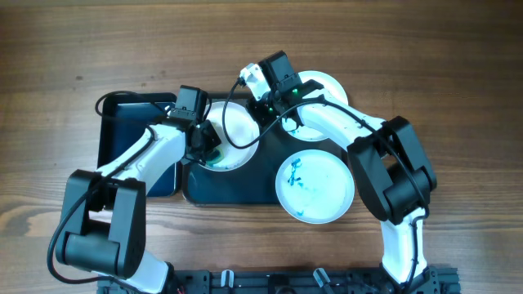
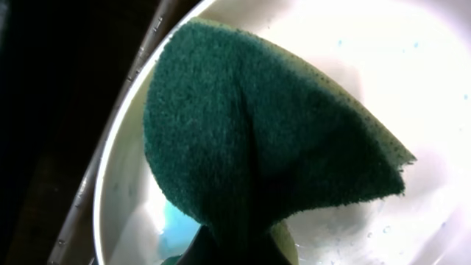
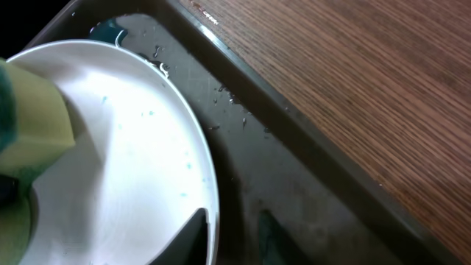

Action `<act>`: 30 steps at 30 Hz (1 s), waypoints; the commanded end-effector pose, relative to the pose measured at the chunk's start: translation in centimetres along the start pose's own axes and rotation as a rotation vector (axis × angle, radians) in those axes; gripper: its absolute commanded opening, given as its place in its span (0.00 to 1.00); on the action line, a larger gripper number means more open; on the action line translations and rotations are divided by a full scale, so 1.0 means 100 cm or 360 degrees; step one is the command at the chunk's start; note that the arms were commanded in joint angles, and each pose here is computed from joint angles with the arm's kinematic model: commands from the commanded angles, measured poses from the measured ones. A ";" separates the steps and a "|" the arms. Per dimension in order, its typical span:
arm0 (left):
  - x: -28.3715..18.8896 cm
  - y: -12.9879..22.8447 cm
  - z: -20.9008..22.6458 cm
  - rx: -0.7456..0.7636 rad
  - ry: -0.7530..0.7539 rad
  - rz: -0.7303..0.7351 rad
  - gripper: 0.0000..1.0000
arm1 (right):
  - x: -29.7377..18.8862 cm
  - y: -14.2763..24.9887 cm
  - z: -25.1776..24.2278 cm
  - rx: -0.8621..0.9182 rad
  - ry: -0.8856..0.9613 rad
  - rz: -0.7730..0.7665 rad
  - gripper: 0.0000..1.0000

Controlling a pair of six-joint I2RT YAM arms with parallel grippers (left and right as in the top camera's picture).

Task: Clean dirty plates on tray and stack at the side
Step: 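Scrub the plate again with the sponge while the right gripper holds it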

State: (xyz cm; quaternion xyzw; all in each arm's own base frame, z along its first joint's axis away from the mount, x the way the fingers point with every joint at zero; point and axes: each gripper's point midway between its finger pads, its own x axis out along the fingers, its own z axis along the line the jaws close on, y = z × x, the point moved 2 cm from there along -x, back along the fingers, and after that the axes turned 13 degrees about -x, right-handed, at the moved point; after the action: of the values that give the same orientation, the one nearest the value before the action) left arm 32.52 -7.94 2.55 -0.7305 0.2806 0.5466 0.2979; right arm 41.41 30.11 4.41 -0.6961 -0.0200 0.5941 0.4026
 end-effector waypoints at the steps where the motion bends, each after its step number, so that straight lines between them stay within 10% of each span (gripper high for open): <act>1: -0.003 -0.007 0.010 0.0013 -0.0041 -0.0058 0.04 | 0.004 0.002 0.011 -0.0121 -0.0084 0.0005 0.31; 7: -0.003 -0.002 0.002 0.0014 0.0034 0.0002 0.04 | 0.015 0.016 0.013 -0.0189 -0.0118 0.0064 0.39; 16: -0.005 0.015 -0.018 0.0025 0.0218 0.0170 0.04 | 0.030 0.025 0.014 -0.0105 -0.0150 0.0080 0.05; 30: 0.003 0.074 -0.036 -0.0053 0.0131 0.0196 0.04 | 0.031 0.014 -0.001 0.0304 -0.0006 0.0021 0.04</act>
State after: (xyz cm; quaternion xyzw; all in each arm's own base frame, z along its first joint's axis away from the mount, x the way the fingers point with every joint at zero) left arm 30.64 -15.24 2.65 -0.7356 0.3655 0.5131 0.2492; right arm 41.40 31.11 2.50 -0.6580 0.0018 0.6069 0.4458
